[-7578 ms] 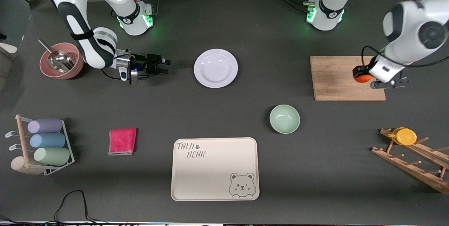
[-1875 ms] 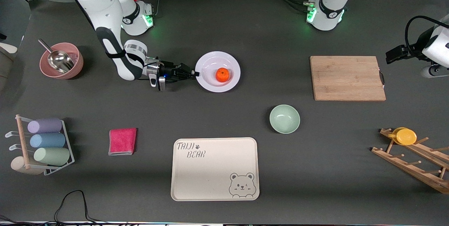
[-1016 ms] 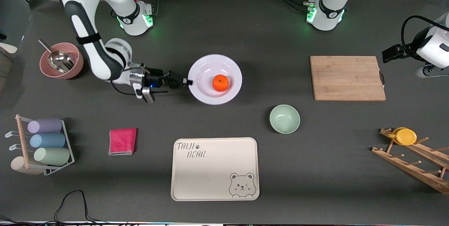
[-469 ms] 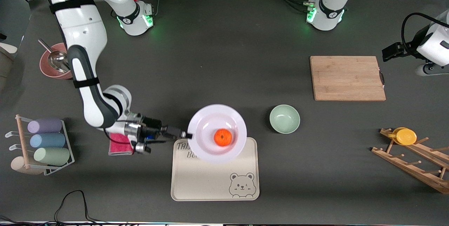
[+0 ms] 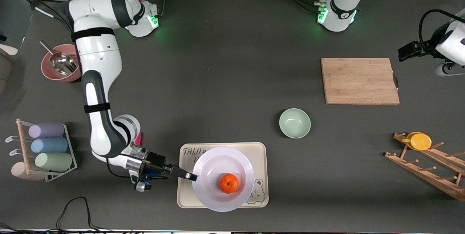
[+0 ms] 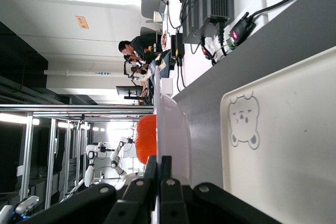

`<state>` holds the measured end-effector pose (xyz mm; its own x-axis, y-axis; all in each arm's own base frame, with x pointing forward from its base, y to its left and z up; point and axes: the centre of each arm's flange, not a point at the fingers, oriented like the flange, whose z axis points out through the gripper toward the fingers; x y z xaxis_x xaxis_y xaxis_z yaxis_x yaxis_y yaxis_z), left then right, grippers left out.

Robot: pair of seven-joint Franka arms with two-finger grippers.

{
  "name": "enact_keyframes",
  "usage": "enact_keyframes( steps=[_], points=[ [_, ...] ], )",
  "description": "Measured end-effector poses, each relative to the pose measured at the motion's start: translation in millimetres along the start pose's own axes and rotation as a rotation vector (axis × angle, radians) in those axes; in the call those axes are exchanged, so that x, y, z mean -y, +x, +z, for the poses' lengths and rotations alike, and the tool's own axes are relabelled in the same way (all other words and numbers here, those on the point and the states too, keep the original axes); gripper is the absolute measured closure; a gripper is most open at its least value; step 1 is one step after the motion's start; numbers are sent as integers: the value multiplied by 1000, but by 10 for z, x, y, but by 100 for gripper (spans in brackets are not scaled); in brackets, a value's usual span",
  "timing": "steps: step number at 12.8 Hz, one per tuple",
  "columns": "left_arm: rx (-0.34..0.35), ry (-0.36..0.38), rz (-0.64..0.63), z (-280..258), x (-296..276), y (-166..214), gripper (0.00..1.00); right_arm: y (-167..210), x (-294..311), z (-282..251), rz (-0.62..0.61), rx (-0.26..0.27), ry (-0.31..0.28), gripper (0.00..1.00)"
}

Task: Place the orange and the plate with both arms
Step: 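Slide the plate with the orange onto the bear-printed board with the right gripper, then settle the plate on the board and open the right gripper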

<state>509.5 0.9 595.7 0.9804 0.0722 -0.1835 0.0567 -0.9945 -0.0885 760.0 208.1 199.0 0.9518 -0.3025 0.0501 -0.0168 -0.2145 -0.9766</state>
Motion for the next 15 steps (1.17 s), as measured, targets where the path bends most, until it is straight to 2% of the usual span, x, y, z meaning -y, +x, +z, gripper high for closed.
enact_keyframes(
  steps=[6,12,13,15],
  points=[
    [4,0,-1,-2,4,-1,0,-164,-660,93,54,25,-51,96],
    [5,0,-1,3,3,3,0,-289,-1030,120,25,45,-83,96],
    [7,0,-1,10,3,8,0,-291,-1037,121,25,46,-83,90],
    [8,1,0,17,0,14,0,-291,-1037,121,25,46,-83,67]
  ],
)
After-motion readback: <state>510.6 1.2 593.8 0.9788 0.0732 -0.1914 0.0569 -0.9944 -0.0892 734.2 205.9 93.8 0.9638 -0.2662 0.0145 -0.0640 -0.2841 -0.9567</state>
